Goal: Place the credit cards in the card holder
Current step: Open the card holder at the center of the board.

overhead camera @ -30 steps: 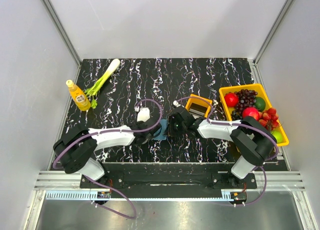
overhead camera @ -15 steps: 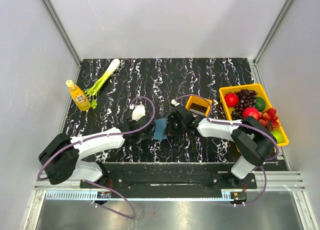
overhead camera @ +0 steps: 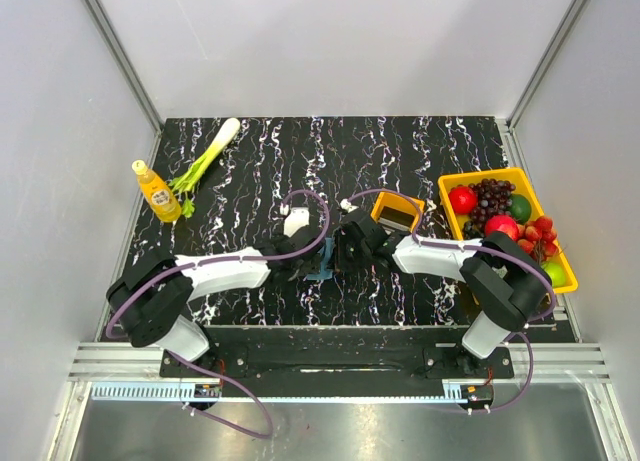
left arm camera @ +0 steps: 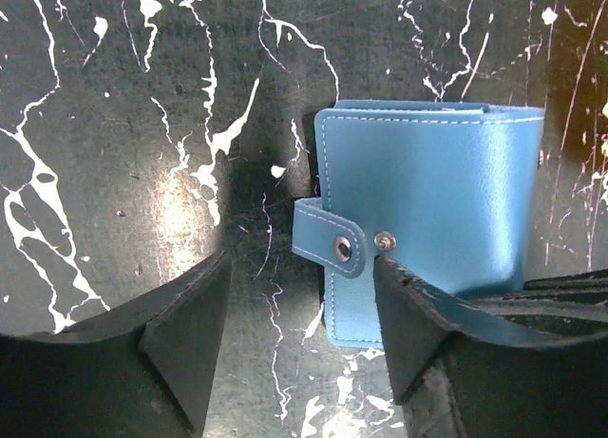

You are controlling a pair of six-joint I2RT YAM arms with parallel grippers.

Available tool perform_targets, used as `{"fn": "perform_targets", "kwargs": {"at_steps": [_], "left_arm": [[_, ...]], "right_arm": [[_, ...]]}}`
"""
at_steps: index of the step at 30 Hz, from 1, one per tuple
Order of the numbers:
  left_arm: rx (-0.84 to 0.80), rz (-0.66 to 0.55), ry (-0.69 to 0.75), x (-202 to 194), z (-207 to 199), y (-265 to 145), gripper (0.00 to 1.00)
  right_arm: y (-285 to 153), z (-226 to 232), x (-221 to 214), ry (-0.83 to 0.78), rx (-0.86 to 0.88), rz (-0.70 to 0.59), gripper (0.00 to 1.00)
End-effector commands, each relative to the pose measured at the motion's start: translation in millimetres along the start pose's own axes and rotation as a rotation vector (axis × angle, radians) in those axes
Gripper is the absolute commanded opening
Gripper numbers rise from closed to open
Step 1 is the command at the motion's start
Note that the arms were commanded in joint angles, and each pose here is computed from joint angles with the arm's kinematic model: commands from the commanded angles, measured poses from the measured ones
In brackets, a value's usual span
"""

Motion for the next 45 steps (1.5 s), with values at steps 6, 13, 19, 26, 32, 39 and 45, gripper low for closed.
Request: {"fn": "perform_targets", "kwargs": {"at_steps": [6,13,19,26,32,39,45], "left_arm": [[0.042,-0.058,-0.032,15,-2,5,0.45],[0.094,-0.111,-0.057,25,4,7,0.36],[0.098,-0.102,-0.051,24,6,12,0.12],[0.082,-0.091,-0.052,19,8,12,0.0],[0.065,-0.147,-0.108,37,31,-20,0.0],[-0.138,-0.246,-0.09,73,27,-75,0.0],[-0.232,-0.196,-0.08,80,6,-82,0.0]], "right_arm": [[-1,8,8,-0.011,0.032,-0.011,0.03],[0,7,5,-0.01,0.032,0.002,0.04],[2,12,9,-0.013,0.06,-0.013,0.04],[2,12,10,-0.009,0.056,-0.019,0.19],[-12,11,30,-0.064,-0.043,-0.059,0.52],[-28,30,47,-0.095,0.002,-0.076,0.62],[-23,28,49,-0.028,-0.031,-0.084,0.64]]}}
Point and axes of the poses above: each gripper's point midway between its finger pads, its own y axis out along the fingers, its own z axis along the line the jaws close on, x = y × z, the point moved 4 cm from there along -y, back along the fingers, and after that the axes turned 2 degrees about y, right-handed, at the moved point
